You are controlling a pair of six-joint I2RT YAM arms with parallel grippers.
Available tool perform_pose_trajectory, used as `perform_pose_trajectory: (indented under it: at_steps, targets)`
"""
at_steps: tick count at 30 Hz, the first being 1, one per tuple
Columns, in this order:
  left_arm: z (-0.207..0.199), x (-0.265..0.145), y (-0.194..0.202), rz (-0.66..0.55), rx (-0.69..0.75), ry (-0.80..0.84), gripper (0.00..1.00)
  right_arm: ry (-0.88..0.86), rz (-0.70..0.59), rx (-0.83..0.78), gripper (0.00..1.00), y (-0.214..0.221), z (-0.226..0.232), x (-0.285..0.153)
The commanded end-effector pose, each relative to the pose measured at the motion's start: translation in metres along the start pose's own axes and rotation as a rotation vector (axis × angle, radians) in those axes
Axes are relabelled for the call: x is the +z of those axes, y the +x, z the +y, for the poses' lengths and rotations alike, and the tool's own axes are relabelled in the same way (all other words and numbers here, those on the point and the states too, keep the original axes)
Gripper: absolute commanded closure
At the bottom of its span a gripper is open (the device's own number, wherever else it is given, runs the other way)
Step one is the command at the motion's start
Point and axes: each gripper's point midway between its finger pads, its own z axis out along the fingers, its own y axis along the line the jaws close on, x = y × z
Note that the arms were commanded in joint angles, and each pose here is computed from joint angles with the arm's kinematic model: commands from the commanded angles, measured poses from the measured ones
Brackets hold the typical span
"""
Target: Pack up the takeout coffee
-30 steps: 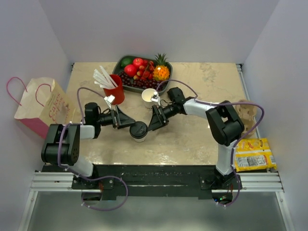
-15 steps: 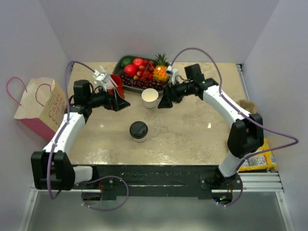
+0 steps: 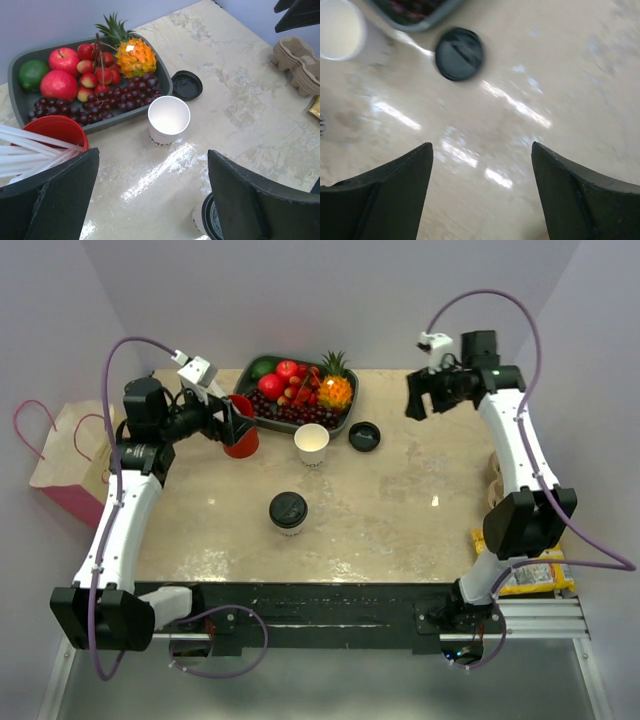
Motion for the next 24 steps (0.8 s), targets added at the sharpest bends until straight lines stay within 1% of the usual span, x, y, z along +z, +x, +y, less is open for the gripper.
perform_pose_trajectory:
  at_steps: [1,2,3,5,7,8,10,12,13,14,15,16,17,18,19,21,24]
  targets:
    - [-0.006,0.011,-0.027,-0.076,-0.039,0.073,0.08,0.284,0.162,0.060,0.20,0.059,-0.083,-0.066]
    - [-0.006,0.013,-0.028,-0.095,-0.045,0.074,0.08,0.334,0.211,0.079,0.22,0.081,-0.092,-0.073]
    - [-0.001,0.014,-0.027,-0.099,-0.068,0.040,0.08,0.415,0.253,0.084,0.26,0.093,-0.104,-0.085]
    - [0.004,0.012,-0.022,-0.098,-0.114,-0.002,0.09,0.430,0.304,0.144,0.32,0.118,-0.104,-0.097]
    - [0.010,0.010,-0.014,-0.090,-0.138,-0.051,0.10,0.451,0.344,0.174,0.32,0.134,-0.104,-0.098]
    - [0.013,0.010,-0.013,-0.094,-0.137,-0.068,0.10,0.460,0.392,0.194,0.33,0.154,-0.106,-0.094]
    - [0.014,0.014,-0.010,-0.085,-0.124,-0.062,0.11,0.462,0.433,0.236,0.34,0.174,-0.118,-0.085]
    - [0.020,0.021,-0.006,-0.072,-0.084,-0.067,0.12,0.462,0.441,0.294,0.36,0.181,-0.133,-0.083]
    - [0.023,0.023,-0.008,-0.074,-0.071,-0.074,0.12,0.459,0.394,0.343,0.38,0.174,-0.145,-0.088]
    - [0.030,0.024,-0.010,-0.074,-0.067,-0.106,0.12,0.446,0.405,0.382,0.41,0.179,-0.155,-0.082]
    - [0.035,0.027,-0.008,-0.060,-0.058,-0.116,0.12,0.457,0.385,0.415,0.43,0.176,-0.162,-0.084]
    - [0.035,0.026,-0.023,-0.074,-0.030,-0.115,0.12,0.483,0.361,0.431,0.44,0.171,-0.174,-0.091]
    - [0.035,0.027,-0.020,-0.042,-0.033,-0.114,0.12,0.510,0.360,0.428,0.44,0.171,-0.179,-0.094]
    - [0.037,0.029,-0.021,-0.028,0.002,-0.113,0.12,0.528,0.352,0.425,0.44,0.169,-0.183,-0.095]
    - [0.037,0.028,-0.028,-0.032,0.020,-0.112,0.12,0.539,0.355,0.422,0.44,0.172,-0.185,-0.095]
    - [0.040,0.028,-0.027,-0.011,0.067,-0.119,0.12,0.570,0.367,0.445,0.44,0.176,-0.188,-0.094]
    - [0.042,0.030,-0.029,0.001,0.081,-0.115,0.12,0.610,0.404,0.475,0.41,0.185,-0.195,-0.093]
